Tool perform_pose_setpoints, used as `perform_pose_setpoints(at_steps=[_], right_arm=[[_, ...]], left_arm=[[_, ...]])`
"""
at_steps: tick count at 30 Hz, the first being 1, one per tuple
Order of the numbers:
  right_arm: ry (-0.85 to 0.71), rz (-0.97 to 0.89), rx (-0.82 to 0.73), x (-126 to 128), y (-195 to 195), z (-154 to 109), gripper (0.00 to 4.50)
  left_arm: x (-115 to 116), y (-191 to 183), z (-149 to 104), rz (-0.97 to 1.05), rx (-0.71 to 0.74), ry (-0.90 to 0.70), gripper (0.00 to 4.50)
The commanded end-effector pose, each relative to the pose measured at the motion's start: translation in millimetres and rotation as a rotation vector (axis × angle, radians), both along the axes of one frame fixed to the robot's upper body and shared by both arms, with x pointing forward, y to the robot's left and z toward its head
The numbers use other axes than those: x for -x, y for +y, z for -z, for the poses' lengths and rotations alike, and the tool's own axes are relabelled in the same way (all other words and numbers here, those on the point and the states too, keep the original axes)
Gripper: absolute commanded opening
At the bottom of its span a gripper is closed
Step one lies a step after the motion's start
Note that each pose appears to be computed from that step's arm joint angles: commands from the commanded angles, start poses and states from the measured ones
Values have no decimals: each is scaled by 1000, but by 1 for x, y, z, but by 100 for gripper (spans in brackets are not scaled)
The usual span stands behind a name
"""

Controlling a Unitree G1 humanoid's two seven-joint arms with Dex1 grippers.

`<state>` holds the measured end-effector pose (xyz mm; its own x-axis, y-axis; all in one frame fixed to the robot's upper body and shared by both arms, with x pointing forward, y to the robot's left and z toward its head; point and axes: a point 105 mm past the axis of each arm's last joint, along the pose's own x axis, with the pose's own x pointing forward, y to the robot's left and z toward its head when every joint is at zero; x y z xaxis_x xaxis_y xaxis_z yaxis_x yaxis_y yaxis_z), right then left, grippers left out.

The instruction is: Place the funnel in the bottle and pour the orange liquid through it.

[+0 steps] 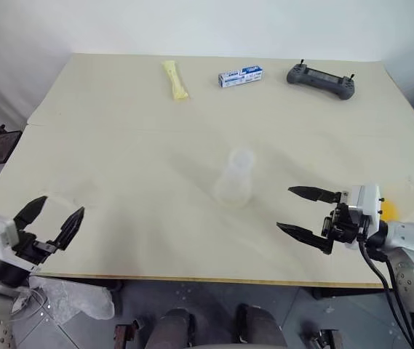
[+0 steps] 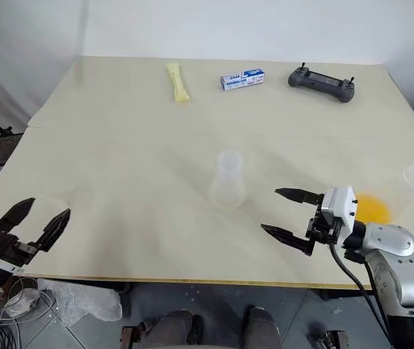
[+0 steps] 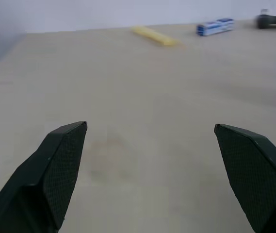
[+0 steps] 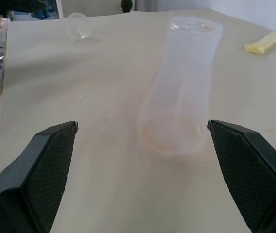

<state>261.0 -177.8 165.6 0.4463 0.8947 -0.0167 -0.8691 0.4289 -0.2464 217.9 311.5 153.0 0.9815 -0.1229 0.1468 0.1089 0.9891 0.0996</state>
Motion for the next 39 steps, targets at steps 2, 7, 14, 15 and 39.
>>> perform_pose_setpoints(at_steps=[2,7,14,15,39], right_arm=[[-22,-28,2,-2,2,-4,450],[-26,-24,7,-2,-1,-3,450],[-26,-7,10,0,-4,-1,450],[-26,-4,12,1,-5,0,450],[-28,36,31,4,-13,3,450]], left_arm=[[-7,20,-5,-219,-30,-35,446],[-20,30,0,-375,-30,-12,446],[-39,29,16,-460,-32,88,446],[-41,29,18,-470,-19,102,446],[-75,33,26,-477,13,195,21]])
